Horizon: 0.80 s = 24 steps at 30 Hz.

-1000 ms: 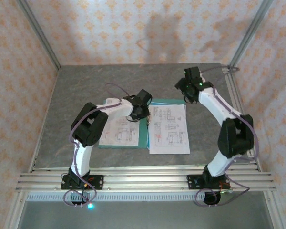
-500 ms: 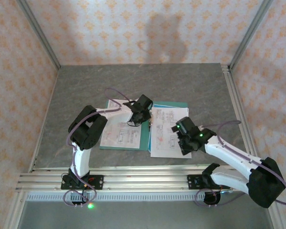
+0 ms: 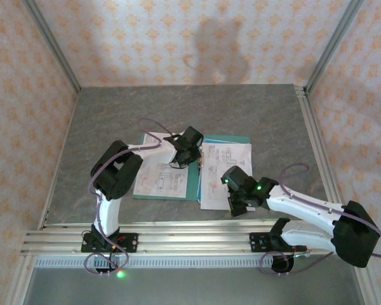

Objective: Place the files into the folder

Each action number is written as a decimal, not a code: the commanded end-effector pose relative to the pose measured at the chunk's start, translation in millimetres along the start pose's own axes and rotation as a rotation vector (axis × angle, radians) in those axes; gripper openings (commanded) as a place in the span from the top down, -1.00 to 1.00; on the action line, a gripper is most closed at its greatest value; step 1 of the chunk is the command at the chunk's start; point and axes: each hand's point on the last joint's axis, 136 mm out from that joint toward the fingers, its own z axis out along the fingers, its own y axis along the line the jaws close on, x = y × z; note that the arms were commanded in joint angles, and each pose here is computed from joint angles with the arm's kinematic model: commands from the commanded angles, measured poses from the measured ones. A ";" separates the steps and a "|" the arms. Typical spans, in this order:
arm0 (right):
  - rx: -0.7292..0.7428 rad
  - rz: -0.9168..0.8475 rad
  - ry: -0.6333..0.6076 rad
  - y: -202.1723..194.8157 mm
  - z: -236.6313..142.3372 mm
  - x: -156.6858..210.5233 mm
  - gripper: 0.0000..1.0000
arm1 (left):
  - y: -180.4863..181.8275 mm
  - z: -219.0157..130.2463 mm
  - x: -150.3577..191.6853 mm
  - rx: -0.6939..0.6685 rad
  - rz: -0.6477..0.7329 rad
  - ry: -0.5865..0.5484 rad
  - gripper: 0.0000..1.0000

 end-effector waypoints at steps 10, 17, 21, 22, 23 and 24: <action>0.010 0.052 -0.047 -15.5 8.5 -6.7 -0.96 | 39.8 6.6 22.0 -0.150 0.035 0.055 1.00; 0.000 0.076 -0.056 -16.0 16.5 -9.0 -0.97 | 38.5 5.6 20.7 -0.150 0.041 0.054 1.00; -0.054 0.083 -0.073 -7.0 20.6 -12.0 -0.96 | 37.8 4.5 20.8 -0.146 0.044 0.054 1.00; -0.065 0.080 -0.077 -4.4 20.4 -12.4 -0.96 | 38.7 4.6 21.0 -0.148 0.045 0.055 1.00; -0.074 0.076 -0.084 -2.1 20.5 -13.1 -0.95 | 38.9 4.5 21.0 -0.148 0.046 0.055 1.00; -0.077 0.076 -0.090 -1.3 20.6 -14.2 -0.95 | 39.2 4.6 21.3 -0.148 0.046 0.055 1.00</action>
